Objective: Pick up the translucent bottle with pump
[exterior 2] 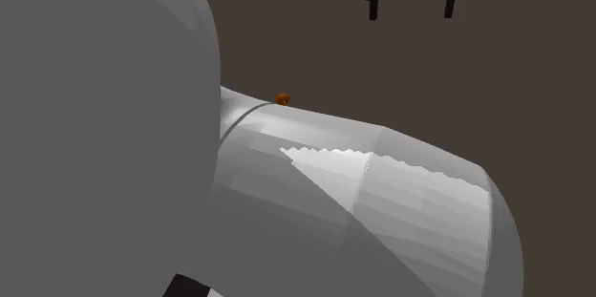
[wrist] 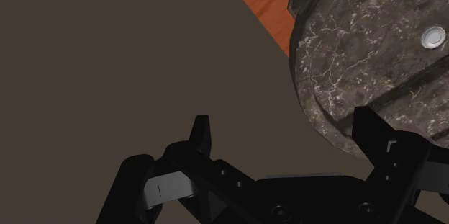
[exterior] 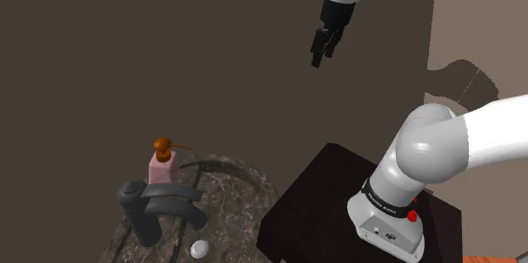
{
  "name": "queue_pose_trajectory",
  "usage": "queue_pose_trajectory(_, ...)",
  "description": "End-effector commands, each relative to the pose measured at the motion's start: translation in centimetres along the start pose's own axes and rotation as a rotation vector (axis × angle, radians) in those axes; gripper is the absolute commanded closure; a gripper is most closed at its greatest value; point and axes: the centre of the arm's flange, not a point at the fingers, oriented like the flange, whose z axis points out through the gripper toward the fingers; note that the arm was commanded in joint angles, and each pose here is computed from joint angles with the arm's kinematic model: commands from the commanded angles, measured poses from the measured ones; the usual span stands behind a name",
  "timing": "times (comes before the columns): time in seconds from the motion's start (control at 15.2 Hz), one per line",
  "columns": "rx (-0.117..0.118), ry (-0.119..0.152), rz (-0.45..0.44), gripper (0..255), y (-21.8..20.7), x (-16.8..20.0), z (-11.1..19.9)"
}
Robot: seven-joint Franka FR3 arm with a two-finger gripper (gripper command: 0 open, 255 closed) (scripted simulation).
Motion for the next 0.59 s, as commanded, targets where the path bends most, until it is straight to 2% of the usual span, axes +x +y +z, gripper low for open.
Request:
queue_pose_trajectory(0.0,0.0,0.0,0.0,0,0.0,0.0,0.0)
queue_pose_trajectory(0.53,-0.004,0.005,0.013,0,-7.3,5.8,4.9)
